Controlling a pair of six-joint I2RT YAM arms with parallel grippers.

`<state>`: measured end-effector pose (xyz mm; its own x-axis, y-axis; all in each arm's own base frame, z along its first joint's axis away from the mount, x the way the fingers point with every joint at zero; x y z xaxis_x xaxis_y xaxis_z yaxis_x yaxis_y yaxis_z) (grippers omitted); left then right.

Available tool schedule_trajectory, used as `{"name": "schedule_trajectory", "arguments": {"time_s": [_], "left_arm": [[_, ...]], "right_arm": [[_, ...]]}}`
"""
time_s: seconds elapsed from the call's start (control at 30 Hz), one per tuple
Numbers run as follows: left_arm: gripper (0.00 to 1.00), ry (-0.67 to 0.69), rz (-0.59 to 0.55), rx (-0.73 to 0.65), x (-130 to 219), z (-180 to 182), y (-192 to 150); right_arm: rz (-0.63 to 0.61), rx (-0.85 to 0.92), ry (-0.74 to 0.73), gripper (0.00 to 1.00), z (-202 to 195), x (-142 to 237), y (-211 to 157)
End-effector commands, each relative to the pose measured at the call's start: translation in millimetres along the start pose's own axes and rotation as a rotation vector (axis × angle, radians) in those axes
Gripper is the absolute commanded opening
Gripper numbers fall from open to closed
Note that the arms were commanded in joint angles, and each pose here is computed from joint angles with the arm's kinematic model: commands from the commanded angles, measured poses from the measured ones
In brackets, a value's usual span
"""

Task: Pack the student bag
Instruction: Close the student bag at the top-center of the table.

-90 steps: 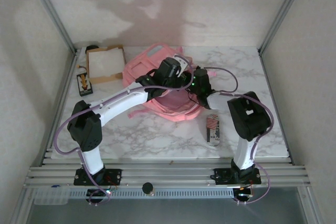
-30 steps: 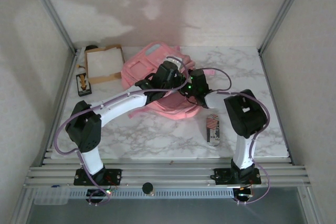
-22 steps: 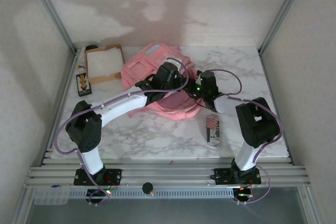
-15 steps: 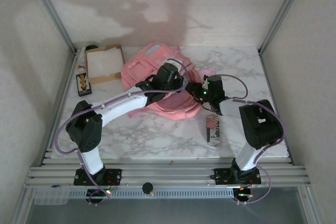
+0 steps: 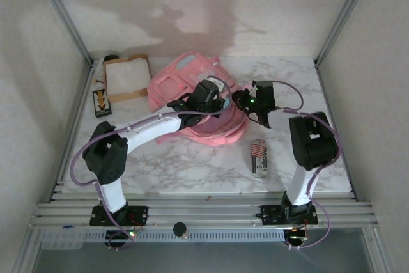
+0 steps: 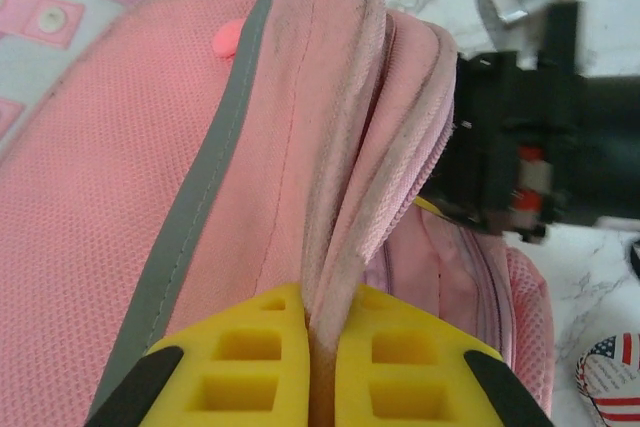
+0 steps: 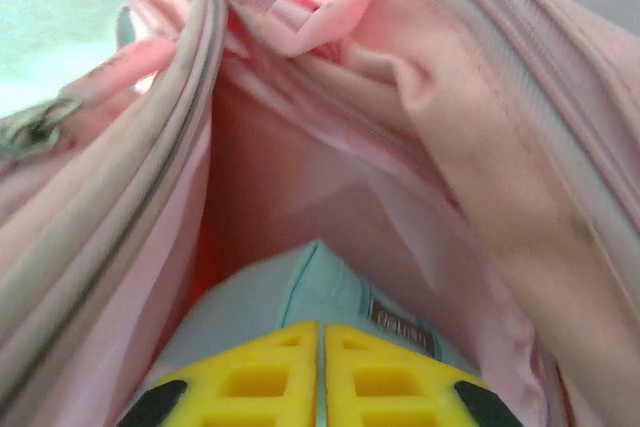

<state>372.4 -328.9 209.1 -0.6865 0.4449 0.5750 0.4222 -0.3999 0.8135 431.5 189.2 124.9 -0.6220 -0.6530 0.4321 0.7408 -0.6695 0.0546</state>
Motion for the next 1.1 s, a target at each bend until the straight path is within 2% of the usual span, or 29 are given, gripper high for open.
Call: {"name": "schedule_trajectory", "arguments": {"time_s": [0.0,0.17,0.3,0.37,0.4,0.5,0.57,0.6,0.77,0.87,0.97,1.07], "left_arm": [[0.0,-0.108,0.034,-0.011,-2.3,-21.8,-11.5],[0.0,-0.147,0.051,0.028,-11.0,-29.7,-22.5],[0.01,-0.152,0.17,0.015,-19.5,-31.8,-61.1],[0.07,-0.139,0.227,0.004,-20.4,-29.5,-79.8],[0.11,-0.122,0.246,0.011,-20.7,-27.1,-86.8],[0.16,-0.083,0.292,0.03,-22.9,-19.3,-101.1],[0.21,-0.069,0.31,0.047,-24.3,-13.9,-106.5],[0.27,-0.079,0.318,0.05,-24.6,-13.5,-108.5],[0.48,-0.213,0.272,0.028,-4.3,-26.7,-88.9],[0.58,-0.246,0.23,0.03,11.2,-27.8,-71.4],[0.63,-0.246,0.14,0.062,27.5,-21.6,-41.4],[0.64,-0.218,0.001,0.18,33.3,-9.6,-4.5]], "right_arm": [[0.05,0.015,-0.028,0.08,-0.8,-23.4,-17.4],[0.083,-0.014,-0.016,0.05,-16.9,-41.1,-35.5],[0.119,-0.029,0.009,0.05,-24.4,-38.5,-42.4],[0.076,-0.042,0.055,0.11,-19.9,-18.0,-33.7],[0.053,-0.039,0.052,0.18,-18.0,-7.4,-29.2],[0.01,0.036,-0.002,0.26,-9.8,19.1,-25.6],[-0.01,0.073,-0.017,0.37,-3.8,39.2,-25.5],[-0.016,0.074,-0.025,0.41,-4.2,50.3,-23.8],[-0.108,0.11,-0.172,0.47,-19.3,102.3,-9.6],[-0.158,0.132,-0.199,0.51,-21.1,123.7,0.3],[-0.128,0.145,-0.229,0.51,-25.5,118.5,2.3],[-0.067,0.136,-0.251,0.49,-35.5,100.4,2.0]]}}
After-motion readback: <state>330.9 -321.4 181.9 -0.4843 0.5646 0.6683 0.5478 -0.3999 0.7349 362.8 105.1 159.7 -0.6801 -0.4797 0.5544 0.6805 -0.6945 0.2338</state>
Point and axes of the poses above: each hand's point on the last joint's axis, 136 mm out from that joint toward the fingers, its own x axis back along the fingers, its own z axis along the line the jaws close on, y = z × x, the point moved 4 cm from there along x, back along the fingers, and after that the axes turned 14 degrees about -x, right-handed, at the moved point
